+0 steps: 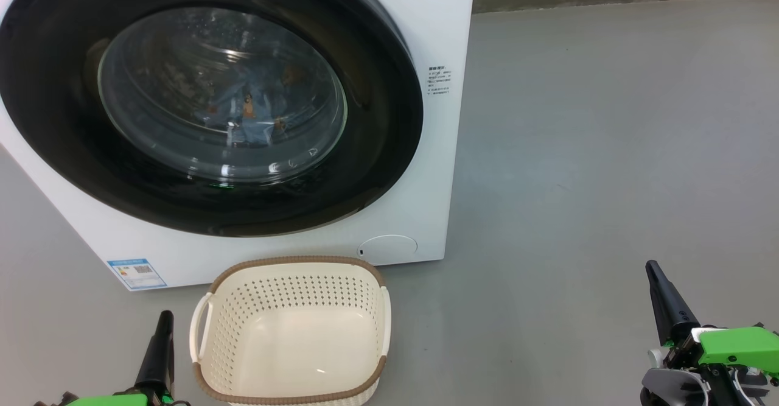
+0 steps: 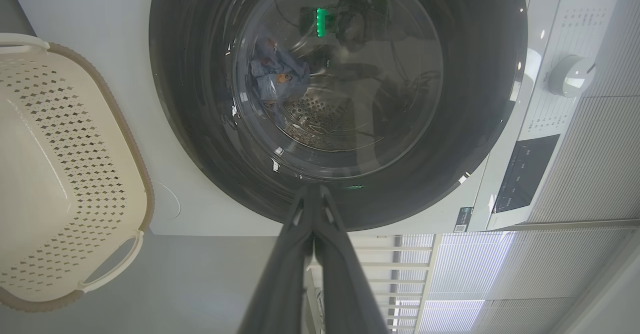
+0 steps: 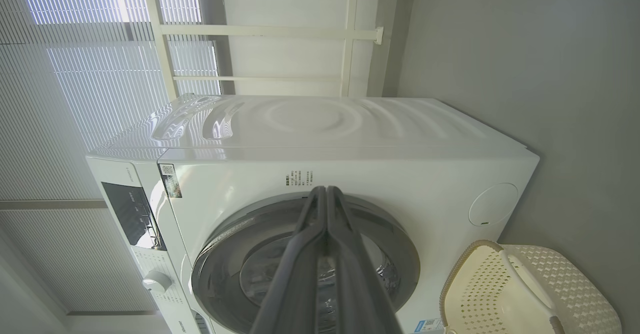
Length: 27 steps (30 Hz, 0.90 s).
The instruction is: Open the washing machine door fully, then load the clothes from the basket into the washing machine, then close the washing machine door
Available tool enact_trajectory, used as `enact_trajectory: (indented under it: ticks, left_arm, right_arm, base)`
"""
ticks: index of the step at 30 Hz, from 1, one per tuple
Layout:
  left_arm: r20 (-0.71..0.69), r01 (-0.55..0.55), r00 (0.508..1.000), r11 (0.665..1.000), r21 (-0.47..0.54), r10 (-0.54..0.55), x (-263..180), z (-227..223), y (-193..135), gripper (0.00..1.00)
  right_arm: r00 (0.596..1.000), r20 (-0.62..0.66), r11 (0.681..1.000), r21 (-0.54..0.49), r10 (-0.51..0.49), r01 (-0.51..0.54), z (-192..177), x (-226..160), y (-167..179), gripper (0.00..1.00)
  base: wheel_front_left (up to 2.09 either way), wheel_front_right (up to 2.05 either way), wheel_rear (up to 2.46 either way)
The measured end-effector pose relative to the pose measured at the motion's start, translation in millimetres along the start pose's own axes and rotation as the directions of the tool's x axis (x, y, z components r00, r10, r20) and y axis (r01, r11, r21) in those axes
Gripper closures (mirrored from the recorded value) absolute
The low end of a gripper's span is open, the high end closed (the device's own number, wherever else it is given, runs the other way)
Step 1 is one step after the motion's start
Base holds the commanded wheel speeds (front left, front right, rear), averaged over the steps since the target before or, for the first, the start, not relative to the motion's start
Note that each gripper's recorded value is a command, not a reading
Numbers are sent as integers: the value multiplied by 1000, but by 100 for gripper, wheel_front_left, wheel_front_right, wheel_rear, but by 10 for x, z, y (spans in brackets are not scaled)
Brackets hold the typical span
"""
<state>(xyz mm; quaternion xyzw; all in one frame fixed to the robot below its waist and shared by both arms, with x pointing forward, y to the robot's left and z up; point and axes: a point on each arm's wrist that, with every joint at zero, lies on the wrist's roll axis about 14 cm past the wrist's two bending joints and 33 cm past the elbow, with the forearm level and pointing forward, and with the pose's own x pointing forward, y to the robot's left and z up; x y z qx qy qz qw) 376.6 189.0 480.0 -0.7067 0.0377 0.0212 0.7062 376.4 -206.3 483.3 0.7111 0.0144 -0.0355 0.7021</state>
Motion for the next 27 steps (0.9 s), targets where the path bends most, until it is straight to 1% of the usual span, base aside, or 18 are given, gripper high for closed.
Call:
enact_trajectory:
  ticks: [27]
  left_arm:
    - [0,0,1000,1000,0,0,0,1,0,100]
  right_arm:
    - [1000,0,1000,0,0,0,0,0,1,100]
  base:
    - [0,0,0]
